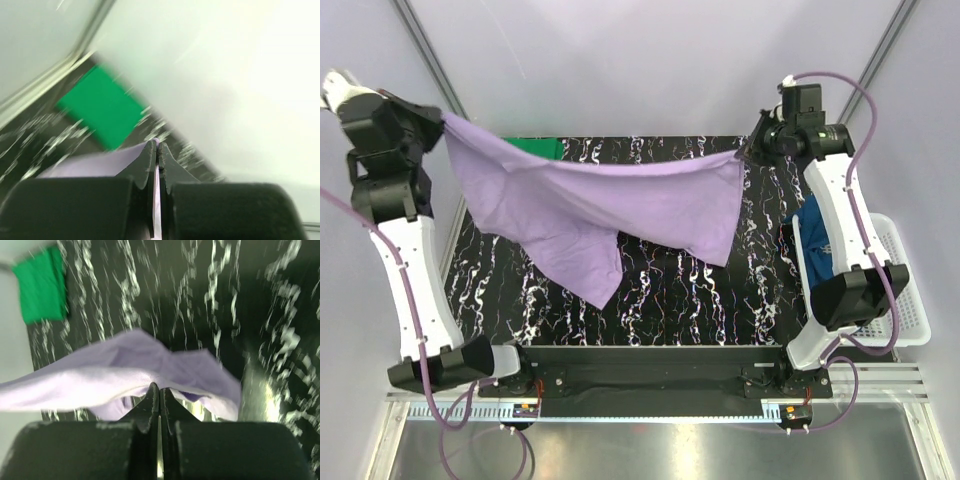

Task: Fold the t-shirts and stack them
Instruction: Flatten the tshirt out

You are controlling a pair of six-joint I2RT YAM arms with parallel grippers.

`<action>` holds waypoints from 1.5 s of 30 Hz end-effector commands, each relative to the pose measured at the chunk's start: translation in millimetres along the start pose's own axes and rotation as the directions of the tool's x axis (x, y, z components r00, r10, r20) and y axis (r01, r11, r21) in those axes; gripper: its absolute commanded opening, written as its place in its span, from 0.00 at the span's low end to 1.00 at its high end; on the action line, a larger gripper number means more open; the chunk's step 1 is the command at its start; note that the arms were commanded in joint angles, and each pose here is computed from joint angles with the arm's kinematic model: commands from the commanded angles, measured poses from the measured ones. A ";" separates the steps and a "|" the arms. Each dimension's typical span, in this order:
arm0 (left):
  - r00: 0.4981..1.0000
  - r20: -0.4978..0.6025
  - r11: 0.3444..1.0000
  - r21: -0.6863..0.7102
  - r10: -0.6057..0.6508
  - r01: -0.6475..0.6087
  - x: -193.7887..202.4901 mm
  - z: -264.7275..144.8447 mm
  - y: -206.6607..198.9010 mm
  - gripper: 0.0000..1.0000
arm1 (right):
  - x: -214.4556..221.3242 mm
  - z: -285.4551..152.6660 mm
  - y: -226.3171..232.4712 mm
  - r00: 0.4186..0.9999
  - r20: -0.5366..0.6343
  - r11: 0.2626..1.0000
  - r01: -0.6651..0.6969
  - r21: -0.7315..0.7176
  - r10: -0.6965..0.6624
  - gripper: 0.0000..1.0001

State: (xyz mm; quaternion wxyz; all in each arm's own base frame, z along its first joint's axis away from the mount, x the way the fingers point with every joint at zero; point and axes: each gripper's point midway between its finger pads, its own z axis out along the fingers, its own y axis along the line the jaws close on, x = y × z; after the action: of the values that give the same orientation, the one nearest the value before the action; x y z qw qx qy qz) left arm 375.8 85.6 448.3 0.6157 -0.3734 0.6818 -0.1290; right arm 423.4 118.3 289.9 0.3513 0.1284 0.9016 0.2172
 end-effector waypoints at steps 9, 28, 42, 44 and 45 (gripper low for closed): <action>0.881 0.439 0.767 0.623 -0.177 -0.156 -157.1 -190.2 -178.3 0.00 | -138.2 -180.2 83.3 0.761 0.628 0.959 0.271 -0.079 -0.163 0.00; 0.580 0.689 0.554 0.712 -0.435 -0.431 -235.1 -311.3 -224.8 0.00 | -166.6 -384.3 152.1 0.138 0.972 0.800 0.596 0.071 -0.189 0.00; 0.666 0.654 0.597 0.710 -0.359 -0.375 -232.8 -160.1 -230.8 0.00 | -210.4 -237.7 142.7 0.313 0.928 0.836 0.549 -0.005 -0.200 0.00; 0.668 0.663 0.598 0.700 -0.339 -0.391 -230.1 -160.3 -230.9 0.00 | -208.4 -231.7 140.8 0.329 0.922 0.836 0.548 -0.009 -0.205 0.00; 0.670 0.664 0.600 0.697 -0.332 -0.393 -228.4 -164.3 -230.3 0.00 | -206.0 -235.3 140.5 0.329 0.922 0.837 0.547 -0.012 -0.202 0.00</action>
State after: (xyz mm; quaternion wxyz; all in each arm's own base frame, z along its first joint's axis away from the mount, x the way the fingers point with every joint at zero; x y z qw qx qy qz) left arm 376.1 58.1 749.9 0.9027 -0.1220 0.3215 -0.2588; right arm 459.5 98.2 580.6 0.7893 -0.0538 0.5889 0.1651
